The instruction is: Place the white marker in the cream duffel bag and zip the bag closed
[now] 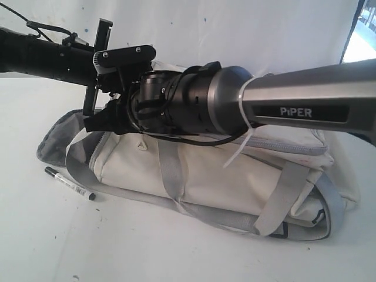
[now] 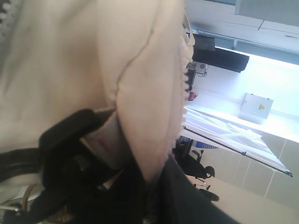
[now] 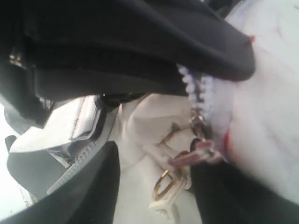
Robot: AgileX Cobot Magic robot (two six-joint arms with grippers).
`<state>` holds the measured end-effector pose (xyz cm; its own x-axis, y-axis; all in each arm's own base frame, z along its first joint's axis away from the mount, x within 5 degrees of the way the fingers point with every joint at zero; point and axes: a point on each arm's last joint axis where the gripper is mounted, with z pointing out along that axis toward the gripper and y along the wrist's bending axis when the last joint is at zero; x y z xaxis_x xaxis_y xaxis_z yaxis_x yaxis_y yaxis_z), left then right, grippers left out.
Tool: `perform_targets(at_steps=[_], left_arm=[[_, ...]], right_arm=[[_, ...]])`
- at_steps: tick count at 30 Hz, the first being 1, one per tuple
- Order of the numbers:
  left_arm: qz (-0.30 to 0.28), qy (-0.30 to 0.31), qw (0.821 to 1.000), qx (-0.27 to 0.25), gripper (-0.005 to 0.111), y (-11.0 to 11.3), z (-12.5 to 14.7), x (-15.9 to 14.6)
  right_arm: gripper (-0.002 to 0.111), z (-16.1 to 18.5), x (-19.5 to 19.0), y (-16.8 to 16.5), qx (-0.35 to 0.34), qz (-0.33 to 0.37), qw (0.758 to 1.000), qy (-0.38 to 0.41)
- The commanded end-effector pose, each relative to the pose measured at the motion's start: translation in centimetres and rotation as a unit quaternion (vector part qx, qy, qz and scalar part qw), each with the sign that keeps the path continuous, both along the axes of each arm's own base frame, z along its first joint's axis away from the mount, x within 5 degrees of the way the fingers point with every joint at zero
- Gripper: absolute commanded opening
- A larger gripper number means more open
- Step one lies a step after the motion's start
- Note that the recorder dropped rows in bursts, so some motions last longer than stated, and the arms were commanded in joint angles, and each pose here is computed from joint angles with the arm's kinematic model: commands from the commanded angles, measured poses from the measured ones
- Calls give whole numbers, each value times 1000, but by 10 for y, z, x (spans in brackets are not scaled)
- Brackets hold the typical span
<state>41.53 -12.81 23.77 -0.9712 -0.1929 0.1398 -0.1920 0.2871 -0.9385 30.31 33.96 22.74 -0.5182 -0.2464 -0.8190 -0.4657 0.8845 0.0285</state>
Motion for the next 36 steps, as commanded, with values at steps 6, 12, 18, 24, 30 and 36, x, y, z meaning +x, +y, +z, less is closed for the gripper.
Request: perform_targets(at_steps=[6,12,18,24,30,36], left_arm=[[-2,-11,1000,-1,0,2,10,-2],[-2,-11,1000,-1,0,2,10,-2],[-2,-11,1000,-1,0,2,10,-2],[0,-11,1000,-4,0,2,11,-2],[5,-10,1000,-17,0,1,13,-1],[8,-9,1000,-24,0,1,14,0]], right_arm=[[36,-4,7,-6,-45,-2,998,-32],[1,-3,8,-10,-52,-21,998,-30],[0,20,2,-16,-19,-34,999,-20],[0,41,-12,-27,-46,-10,999,16],[0,55,-26,-33,-52,14,997,56],[0,60,-37,-39,-56,17,993,105]])
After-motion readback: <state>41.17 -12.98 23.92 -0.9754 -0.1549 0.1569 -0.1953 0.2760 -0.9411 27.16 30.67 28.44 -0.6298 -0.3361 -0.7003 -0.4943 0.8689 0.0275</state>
